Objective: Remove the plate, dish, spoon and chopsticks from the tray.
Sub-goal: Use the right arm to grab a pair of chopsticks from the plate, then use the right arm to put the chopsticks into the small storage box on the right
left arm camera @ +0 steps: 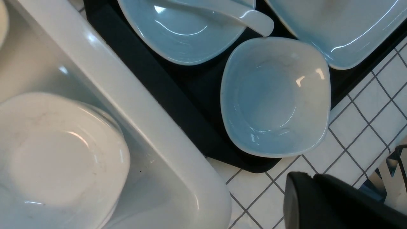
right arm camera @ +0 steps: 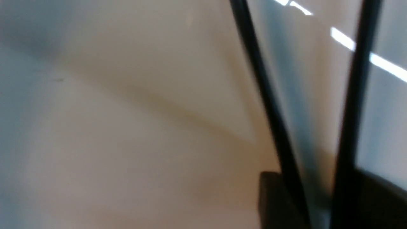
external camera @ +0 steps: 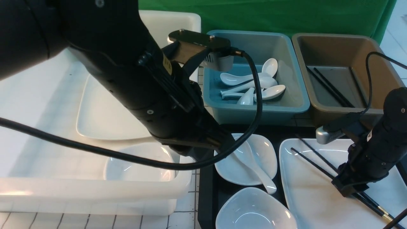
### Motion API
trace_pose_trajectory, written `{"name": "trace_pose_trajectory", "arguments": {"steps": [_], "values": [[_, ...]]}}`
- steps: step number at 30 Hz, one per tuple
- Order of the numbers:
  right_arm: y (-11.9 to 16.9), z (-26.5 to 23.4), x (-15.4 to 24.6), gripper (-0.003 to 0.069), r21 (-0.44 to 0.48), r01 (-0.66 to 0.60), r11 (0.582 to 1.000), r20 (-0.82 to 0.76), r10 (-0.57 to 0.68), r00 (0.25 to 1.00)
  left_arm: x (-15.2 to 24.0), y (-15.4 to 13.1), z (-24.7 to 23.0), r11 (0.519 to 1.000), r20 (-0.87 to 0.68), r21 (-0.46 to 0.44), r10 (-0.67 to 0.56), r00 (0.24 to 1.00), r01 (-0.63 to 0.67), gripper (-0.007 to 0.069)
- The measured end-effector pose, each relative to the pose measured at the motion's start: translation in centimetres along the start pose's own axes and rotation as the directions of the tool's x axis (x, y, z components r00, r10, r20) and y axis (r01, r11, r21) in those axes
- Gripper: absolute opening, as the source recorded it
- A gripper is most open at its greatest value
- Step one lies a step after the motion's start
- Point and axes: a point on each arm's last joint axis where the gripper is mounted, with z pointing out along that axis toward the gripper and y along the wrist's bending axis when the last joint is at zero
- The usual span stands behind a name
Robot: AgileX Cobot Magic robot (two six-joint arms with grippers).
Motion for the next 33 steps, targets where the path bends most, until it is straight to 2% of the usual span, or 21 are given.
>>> {"name": "trace_pose_trajectory", "arguments": {"steps": [1, 7, 11, 16, 21, 24, 26, 29, 33], "values": [[0.0, 0.0, 0.3, 0.0146, -0.005, 0.003, 1.0, -0.029, -0.003, 1.0, 0.0, 0.0, 0.0, 1.0, 0.0, 0.0, -0.001, 1.0, 0.001, -0.0025], [0.5, -0.2, 1.0, 0.0157, -0.034, 0.005, 0.999, -0.109, -0.009, 0.994, 0.0, 0.0, 0.0, 1.0, 0.001, 0.0, -0.001, 1.0, 0.001, -0.0025], [2.2, -1.6, 1.5, 0.0157, -0.077, 0.028, 0.997, -0.154, -0.039, 0.987, 0.0, 0.0, 0.0, 1.0, 0.004, 0.0, -0.001, 1.0, 0.001, -0.0025], [4.4, -5.3, 1.9, 0.0157, -0.08, 0.087, 0.993, -0.059, -0.092, 0.994, -0.2, 0.0, 0.0, 1.0, 0.022, -0.001, -0.001, 1.0, 0.001, -0.0025], [4.6, -10.3, 1.8, 0.0157, -0.049, 0.089, 0.995, 0.068, -0.085, 0.994, -1.0, 0.1, -0.1, 1.0, 0.113, -0.005, -0.013, 0.994, 0.014, -0.0025], [3.7, -13.4, 0.1, 0.0157, -0.006, 0.069, 0.998, 0.213, -0.066, 0.975, -2.0, 0.1, -0.2, 1.0, 0.215, -0.007, -0.02, 0.976, 0.022, -0.0025], [2.4, -15.6, -1.6, 0.0157, 0.038, 0.033, 0.999, 0.348, -0.045, 0.936, -2.6, 0.1, -0.4, 1.0, 0.287, -0.01, -0.018, 0.958, 0.022, -0.0025], [-0.2, -17.6, -4.5, 0.0157, 0.094, -0.041, 0.995, 0.506, -0.012, 0.863, -3.6, 0.2, -0.7, 1.0, 0.397, -0.013, -0.016, 0.918, 0.023, -0.0025], [-4.1, -18.0, -8.4, 0.0157, 0.143, -0.129, 0.981, 0.623, 0.012, 0.782, -5.1, 0.3, -1.5, 0.999, 0.556, -0.025, -0.003, 0.831, 0.02, -0.0025]]}}
